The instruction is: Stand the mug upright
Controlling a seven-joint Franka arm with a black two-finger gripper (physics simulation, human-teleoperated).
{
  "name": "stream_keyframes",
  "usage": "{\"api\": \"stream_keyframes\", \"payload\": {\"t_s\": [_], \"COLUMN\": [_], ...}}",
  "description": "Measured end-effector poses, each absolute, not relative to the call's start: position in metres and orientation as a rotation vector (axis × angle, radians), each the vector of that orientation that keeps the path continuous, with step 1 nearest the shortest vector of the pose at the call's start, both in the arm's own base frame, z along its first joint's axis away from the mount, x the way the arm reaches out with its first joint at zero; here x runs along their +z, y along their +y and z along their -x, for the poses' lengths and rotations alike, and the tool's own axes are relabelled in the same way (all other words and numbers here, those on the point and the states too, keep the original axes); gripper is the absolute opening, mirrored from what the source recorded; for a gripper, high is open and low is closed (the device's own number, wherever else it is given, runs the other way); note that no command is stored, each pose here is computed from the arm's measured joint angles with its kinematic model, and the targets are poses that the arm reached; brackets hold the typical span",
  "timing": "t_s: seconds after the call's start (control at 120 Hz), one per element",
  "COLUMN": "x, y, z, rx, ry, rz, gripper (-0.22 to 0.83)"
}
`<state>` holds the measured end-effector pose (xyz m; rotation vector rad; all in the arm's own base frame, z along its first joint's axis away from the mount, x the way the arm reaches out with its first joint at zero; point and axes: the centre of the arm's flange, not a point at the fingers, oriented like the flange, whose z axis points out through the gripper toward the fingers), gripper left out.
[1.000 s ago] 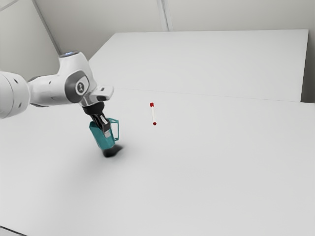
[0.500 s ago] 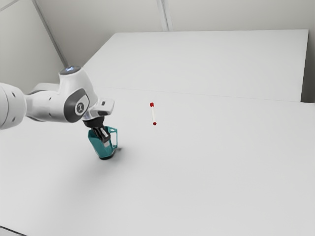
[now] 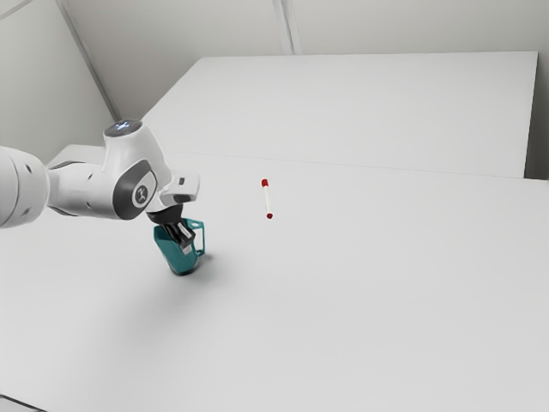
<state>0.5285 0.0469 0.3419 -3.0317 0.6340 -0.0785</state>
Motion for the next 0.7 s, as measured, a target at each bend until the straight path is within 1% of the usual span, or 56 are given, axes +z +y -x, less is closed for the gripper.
{"api": "stream_keyframes", "payload": {"t_s": [0.183, 0.342, 0.425, 0.5, 0.55, 0.7], "x": [0.330, 0.333, 0.335, 0.342, 0.352, 0.382], "y": [0.047, 0.048, 0.048, 0.048, 0.045, 0.033], "z": [-0.530, -0.529, -0.530, -0.530, -0.530, -0.530], "rx": [-0.055, -0.059, -0.062, -0.075, -0.102, -0.184], "ry": [0.595, 0.574, 0.575, 0.585, 0.594, 0.620], "rz": [3.042, 3.047, 3.042, 3.028, 3.018, 2.997], "gripper": [-0.17, 0.19, 0.33, 0.41, 0.45, 0.54]}}
